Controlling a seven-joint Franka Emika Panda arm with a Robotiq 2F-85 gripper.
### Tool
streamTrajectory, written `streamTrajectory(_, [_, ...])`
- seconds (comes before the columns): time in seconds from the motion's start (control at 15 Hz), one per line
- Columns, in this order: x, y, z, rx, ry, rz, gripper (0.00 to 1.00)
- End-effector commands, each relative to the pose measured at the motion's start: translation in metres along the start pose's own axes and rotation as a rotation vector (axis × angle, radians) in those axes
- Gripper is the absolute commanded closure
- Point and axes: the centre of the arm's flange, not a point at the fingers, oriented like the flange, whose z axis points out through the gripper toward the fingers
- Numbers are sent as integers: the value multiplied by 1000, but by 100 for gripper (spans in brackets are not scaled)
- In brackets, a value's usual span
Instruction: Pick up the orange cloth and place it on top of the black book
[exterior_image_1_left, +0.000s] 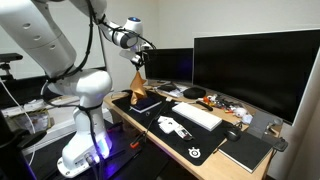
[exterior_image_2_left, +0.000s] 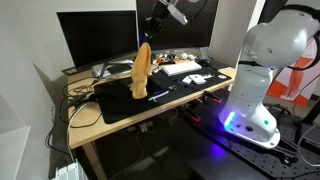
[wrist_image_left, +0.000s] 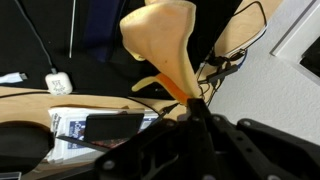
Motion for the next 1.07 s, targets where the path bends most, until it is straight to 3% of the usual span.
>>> streamTrajectory(0.0, [-13, 23, -14, -2, -2, 53, 100])
streamTrajectory(0.67, [-39, 43, 2, -85, -15, 189, 100])
streamTrajectory(1.0, [-39, 61, -1, -127, 27, 311, 100])
